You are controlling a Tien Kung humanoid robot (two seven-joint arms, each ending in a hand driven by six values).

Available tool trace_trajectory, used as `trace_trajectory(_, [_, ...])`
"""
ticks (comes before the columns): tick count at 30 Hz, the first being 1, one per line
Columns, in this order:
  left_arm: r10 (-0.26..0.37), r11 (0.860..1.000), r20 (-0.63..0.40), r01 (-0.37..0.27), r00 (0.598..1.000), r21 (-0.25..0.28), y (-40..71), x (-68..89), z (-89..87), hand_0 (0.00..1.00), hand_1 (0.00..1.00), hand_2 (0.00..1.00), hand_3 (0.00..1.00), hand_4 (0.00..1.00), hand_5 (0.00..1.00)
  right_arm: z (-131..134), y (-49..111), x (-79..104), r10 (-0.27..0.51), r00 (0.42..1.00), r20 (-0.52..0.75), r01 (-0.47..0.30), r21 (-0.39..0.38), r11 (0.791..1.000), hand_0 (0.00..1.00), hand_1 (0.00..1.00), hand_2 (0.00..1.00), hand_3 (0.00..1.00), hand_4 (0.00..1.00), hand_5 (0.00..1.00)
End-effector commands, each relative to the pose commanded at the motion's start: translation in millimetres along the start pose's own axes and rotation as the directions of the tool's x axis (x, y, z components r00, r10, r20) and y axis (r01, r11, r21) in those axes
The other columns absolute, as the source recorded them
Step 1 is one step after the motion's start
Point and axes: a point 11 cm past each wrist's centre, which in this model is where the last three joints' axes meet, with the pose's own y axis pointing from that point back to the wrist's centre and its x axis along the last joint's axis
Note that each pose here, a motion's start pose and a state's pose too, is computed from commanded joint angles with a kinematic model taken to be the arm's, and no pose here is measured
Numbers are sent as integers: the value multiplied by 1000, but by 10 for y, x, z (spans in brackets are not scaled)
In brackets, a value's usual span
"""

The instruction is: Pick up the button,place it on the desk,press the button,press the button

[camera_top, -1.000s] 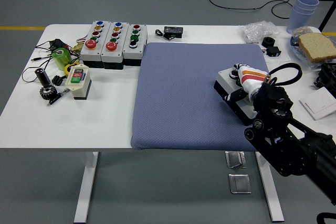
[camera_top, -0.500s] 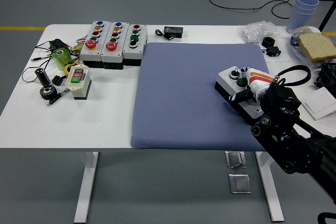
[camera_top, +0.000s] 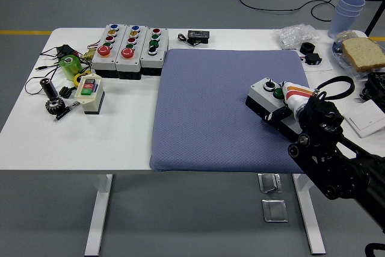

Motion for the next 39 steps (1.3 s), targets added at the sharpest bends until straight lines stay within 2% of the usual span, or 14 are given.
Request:
trace_trajectory(5, [0,1000,2,0,1000,1,0,-2,-3,652,636,658,558,331,848,33,12,64,48,998,28,-48,2,999,252,283,484,588,796,145])
trace_trajectory(6, [0,1000,2,0,1000,2,0,-3,-5,653,637,657,558,331,849,43,17,70,55,998,32,-55,3,998,168,208,444,535,738,145])
trace_trajectory(11, [-2,1000,1,2,1000,4,-1,-14,-14,653,637,657,558,331,849,167,60,91,85,991,105,-86,2,996,168,208,444,535,738,145])
trace_trajectory(12, [-2,1000,1,2,1000,4,-1,-18,-18,653,638,658,558,331,852,231,67,89,76,989,126,-76,-4,997,177,203,440,532,671,147])
trace_trajectory(13, [-2,1000,1,2,1000,5,-1,-19,-19,653,638,658,558,331,852,251,68,83,68,988,140,-68,-7,998,177,203,440,532,671,147])
trace_trajectory(17, [-3,1000,6,3,1000,7,-2,-29,-30,653,638,658,558,331,852,236,121,131,76,991,112,-87,100,991,177,203,440,532,671,147])
trace_trajectory(18, [-3,1000,10,3,1000,8,-3,-34,-34,655,638,658,558,330,846,231,154,187,117,989,93,-129,127,984,135,113,353,500,663,166])
trace_trajectory(21, [-5,1000,12,5,1000,11,-4,-48,-48,655,638,658,558,330,846,205,229,295,184,980,79,-196,201,960,135,113,353,500,663,166])
trace_trajectory(23, [-6,1000,14,6,1000,12,-4,-55,-56,655,638,658,558,330,846,150,306,384,234,970,64,-243,290,926,135,113,353,500,663,166])
trace_trajectory(24, [-6,1000,15,6,1000,12,-5,-56,-57,653,638,658,558,330,850,119,330,402,245,968,61,-251,326,912,80,21,279,462,667,182])
trace_trajectory(26, [-6,1000,17,6,1000,13,-5,-60,-63,653,638,658,558,330,850,44,407,463,286,957,54,-282,412,866,80,21,279,462,667,182])
trace_trajectory(31, [-7,1000,20,7,1000,13,-5,-67,-67,653,638,659,558,331,848,-136,545,453,295,955,19,-245,605,757,91,17,285,460,665,166])
trace_trajectory(35, [-6,1000,15,6,1000,11,-5,-63,-59,653,638,659,558,331,848,-262,635,367,269,963,-24,-172,712,680,91,17,285,460,665,166])
trace_trajectory(39, [-3,1000,10,3,1000,9,-4,-49,-48,653,639,659,558,330,847,-346,675,281,235,968,-90,-90,749,656,103,31,293,463,671,150])
